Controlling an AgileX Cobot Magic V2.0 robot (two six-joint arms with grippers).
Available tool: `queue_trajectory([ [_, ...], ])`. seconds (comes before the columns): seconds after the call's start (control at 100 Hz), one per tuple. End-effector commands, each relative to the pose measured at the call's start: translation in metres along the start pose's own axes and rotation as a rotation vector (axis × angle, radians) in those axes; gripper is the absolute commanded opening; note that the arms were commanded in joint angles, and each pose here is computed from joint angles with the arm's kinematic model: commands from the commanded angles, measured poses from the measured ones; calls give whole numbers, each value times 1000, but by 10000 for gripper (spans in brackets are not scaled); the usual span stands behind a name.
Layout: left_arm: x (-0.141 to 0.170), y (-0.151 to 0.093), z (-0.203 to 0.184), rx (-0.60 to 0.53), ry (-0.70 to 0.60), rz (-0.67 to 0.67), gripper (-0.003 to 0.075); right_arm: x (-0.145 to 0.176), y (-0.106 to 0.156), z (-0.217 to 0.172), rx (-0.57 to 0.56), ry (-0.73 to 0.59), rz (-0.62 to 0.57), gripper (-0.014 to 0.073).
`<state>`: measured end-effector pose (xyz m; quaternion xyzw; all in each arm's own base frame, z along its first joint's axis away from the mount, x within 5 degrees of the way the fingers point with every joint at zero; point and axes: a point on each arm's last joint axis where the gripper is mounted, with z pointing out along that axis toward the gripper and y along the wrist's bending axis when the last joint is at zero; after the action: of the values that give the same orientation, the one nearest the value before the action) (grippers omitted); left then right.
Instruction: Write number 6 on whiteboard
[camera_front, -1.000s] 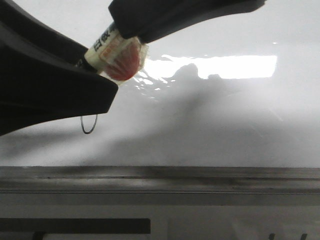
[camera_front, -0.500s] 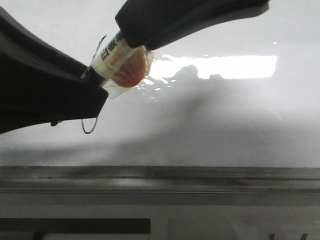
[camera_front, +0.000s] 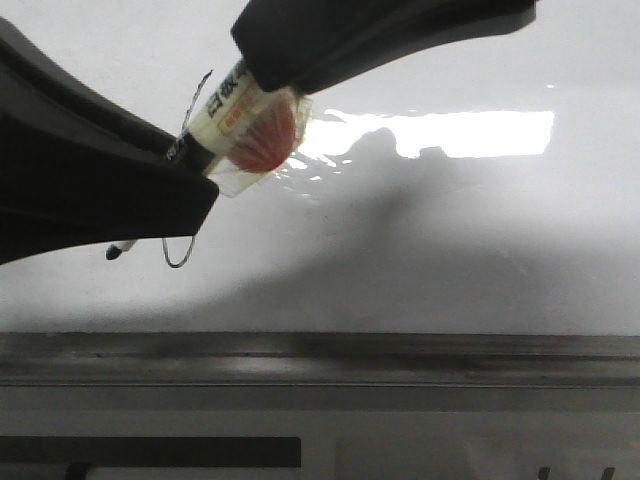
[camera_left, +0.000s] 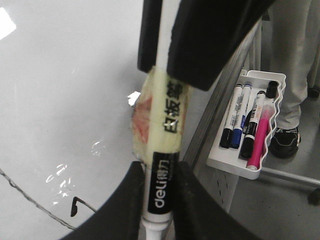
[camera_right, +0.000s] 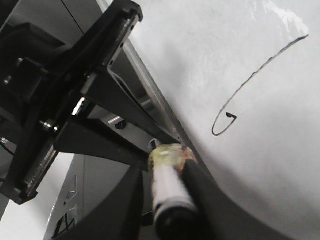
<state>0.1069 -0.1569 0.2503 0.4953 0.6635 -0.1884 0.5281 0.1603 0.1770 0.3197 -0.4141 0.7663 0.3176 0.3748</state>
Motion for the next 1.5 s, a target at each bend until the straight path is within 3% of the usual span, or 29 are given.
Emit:
queue_trajectory([
  [0.0, -19, 5, -3, -19, -101, -57, -19, -13, 4, -10, 3, -66, -14, 321],
  [0.07, -15, 5, -3, -20, -63, -59, -19, -13, 3, -10, 14, -76, -14, 375],
  [0.23, -8, 11, -8, -49, 7, -154, -19, -15, 2, -10, 29, -88, -13, 360],
  [0.3, -9, 14, -13, -68, -5, -182, -19, -14, 2, -10, 28, -87, -13, 252],
  [0.43, -14, 21, -27, -112, -58, -203, -19, -15, 2, -10, 29, -88, -13, -73],
  [0.67, -10, 35, -50, -207, -65, -417, -19, -15, 2, -10, 29, -88, -11, -68],
  [0.85, 0, 44, -48, -243, -38, -805, -19, -15, 2, -10, 29, -89, -9, -68],
  [0.96, 8, 48, -41, -257, 8, -932, -19, -15, 2, -10, 29, -89, -9, -68],
  [1.28, 18, 51, -23, -274, 79, -980, -19, -15, 2, -10, 27, -88, -9, -68],
  [1.49, 18, 56, -20, -303, 47, -975, -19, -15, 2, -10, 27, -89, -8, -68],
])
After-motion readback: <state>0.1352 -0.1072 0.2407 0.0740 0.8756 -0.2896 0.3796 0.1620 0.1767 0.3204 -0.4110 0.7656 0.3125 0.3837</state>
